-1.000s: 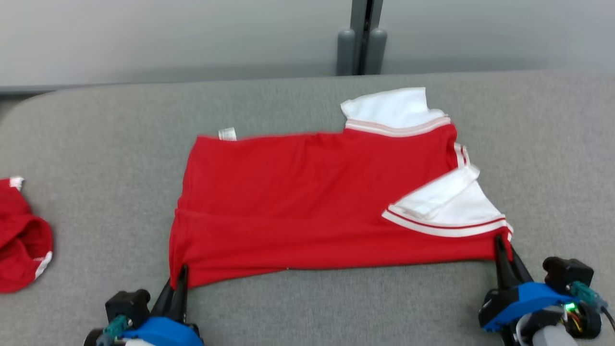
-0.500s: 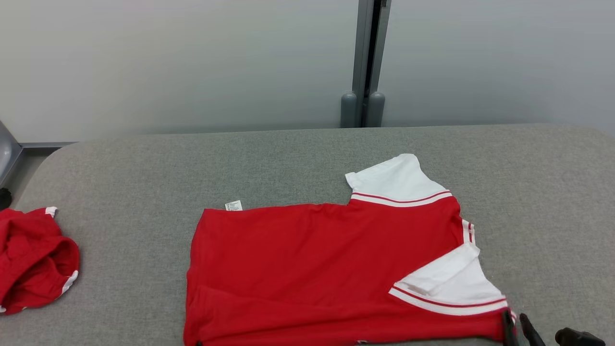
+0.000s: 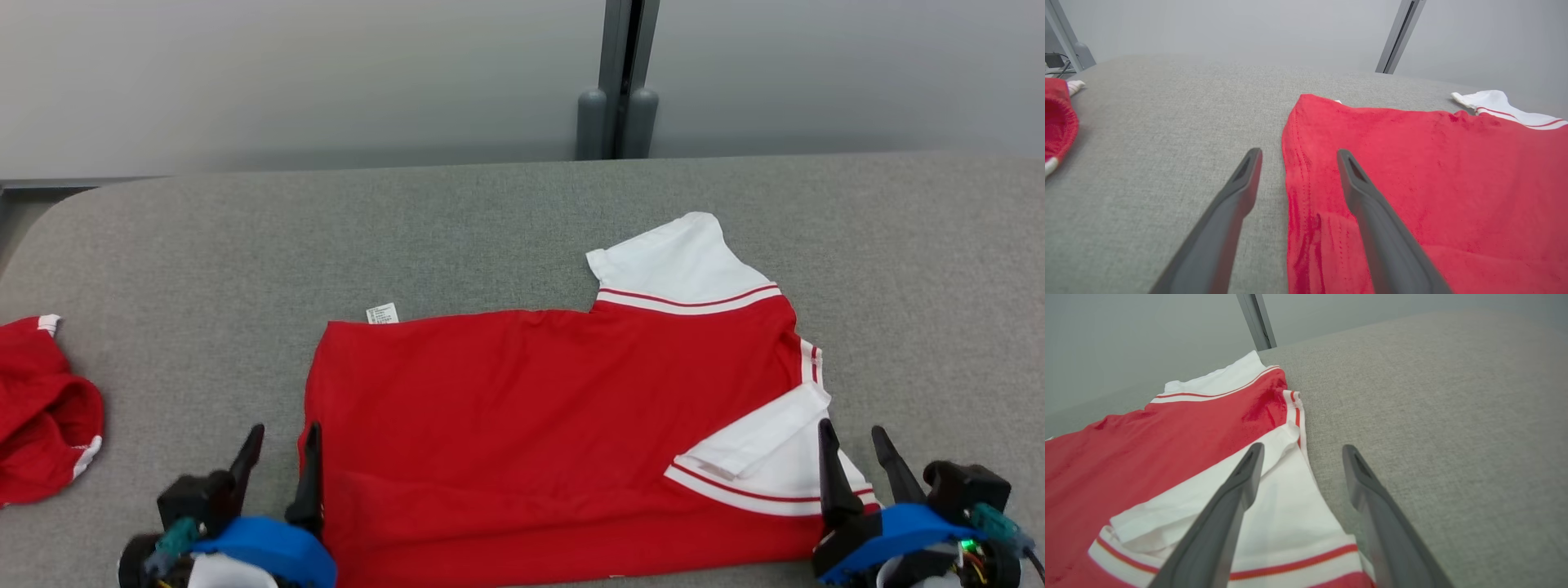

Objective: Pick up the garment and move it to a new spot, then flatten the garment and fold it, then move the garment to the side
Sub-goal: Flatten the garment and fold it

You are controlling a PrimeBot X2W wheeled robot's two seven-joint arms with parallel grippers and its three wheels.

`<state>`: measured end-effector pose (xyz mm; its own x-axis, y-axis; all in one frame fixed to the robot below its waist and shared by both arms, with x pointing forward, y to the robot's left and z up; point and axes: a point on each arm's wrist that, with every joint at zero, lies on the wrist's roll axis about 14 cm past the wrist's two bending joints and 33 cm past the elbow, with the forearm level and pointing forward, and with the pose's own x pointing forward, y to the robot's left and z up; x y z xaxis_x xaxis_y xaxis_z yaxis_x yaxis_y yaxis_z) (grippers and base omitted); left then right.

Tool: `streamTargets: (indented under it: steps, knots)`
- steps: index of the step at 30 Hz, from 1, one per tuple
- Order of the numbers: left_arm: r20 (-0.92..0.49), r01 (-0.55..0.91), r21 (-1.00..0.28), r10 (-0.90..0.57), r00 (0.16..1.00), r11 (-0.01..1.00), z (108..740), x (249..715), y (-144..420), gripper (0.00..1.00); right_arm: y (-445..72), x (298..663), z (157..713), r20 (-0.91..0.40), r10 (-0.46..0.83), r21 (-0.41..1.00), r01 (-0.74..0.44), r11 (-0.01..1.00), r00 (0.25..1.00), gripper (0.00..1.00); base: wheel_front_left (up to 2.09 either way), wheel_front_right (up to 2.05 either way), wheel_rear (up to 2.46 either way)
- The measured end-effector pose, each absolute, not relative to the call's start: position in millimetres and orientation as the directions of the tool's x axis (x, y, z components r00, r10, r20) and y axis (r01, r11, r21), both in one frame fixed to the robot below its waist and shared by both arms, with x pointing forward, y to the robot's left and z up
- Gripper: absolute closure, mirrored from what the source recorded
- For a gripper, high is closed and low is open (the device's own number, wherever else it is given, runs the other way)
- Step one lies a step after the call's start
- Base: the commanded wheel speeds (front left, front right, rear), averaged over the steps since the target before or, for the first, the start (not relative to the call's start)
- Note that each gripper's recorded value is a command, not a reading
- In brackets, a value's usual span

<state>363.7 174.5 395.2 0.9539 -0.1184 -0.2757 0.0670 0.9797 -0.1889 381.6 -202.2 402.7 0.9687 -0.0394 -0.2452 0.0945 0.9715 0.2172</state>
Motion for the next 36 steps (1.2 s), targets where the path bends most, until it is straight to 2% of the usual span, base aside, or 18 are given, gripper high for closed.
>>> streamTargets:
  steps: [4, 11, 21, 22, 23, 24, 25, 36]
  knots:
    - [-0.271, 0.098, -0.162, -0.140, 0.953, 0.982, 398, 404, 177, 0.00, -194, 401, 400, -0.246, -0.011, 0.212, 0.065, 0.975, 0.969, 0.00, 0.00, 0.00, 0.00]
    - [-0.348, 0.115, -0.137, -0.157, 0.924, 0.984, 381, 456, 185, 0.00, -184, 435, 401, -0.230, 0.027, 0.189, 0.017, 0.982, 0.973, 0.00, 0.00, 0.00, 0.00]
    - [-0.429, 0.172, -0.139, -0.216, 0.877, 0.975, 353, 466, 176, 0.00, -183, 465, 409, -0.193, 0.045, 0.138, -0.018, 0.990, 0.980, 0.00, 0.00, 0.00, 0.00]
    - [-0.442, 0.182, -0.141, -0.226, 0.868, 0.973, 348, 467, 174, 0.25, -180, 476, 413, -0.180, 0.056, 0.123, -0.034, 0.992, 0.982, 0.00, 0.00, 0.00, 0.00]
    - [-0.446, 0.190, -0.136, -0.231, 0.865, 0.972, 347, 468, 173, 0.63, -179, 479, 413, -0.181, 0.060, 0.116, -0.039, 0.993, 0.982, 0.00, 0.00, 0.00, 0.00]
    - [-0.448, 0.193, -0.138, -0.235, 0.862, 0.971, 346, 469, 172, 0.95, -177, 482, 412, -0.186, 0.065, 0.107, -0.046, 0.993, 0.980, 0.00, 0.00, 0.00, 0.00]
    - [-0.452, 0.201, -0.139, -0.243, 0.859, 0.970, 345, 469, 171, 1.00, -176, 486, 411, -0.194, 0.072, 0.098, -0.053, 0.994, 0.978, 0.00, 0.00, 0.00, 0.00]
    - [-0.425, 0.225, -0.125, -0.257, 0.868, 0.966, 352, 480, 177, 1.00, -162, 553, 407, -0.355, 0.095, 0.036, -0.089, 0.995, 0.930, 0.00, 0.00, 0.00, 0.00]
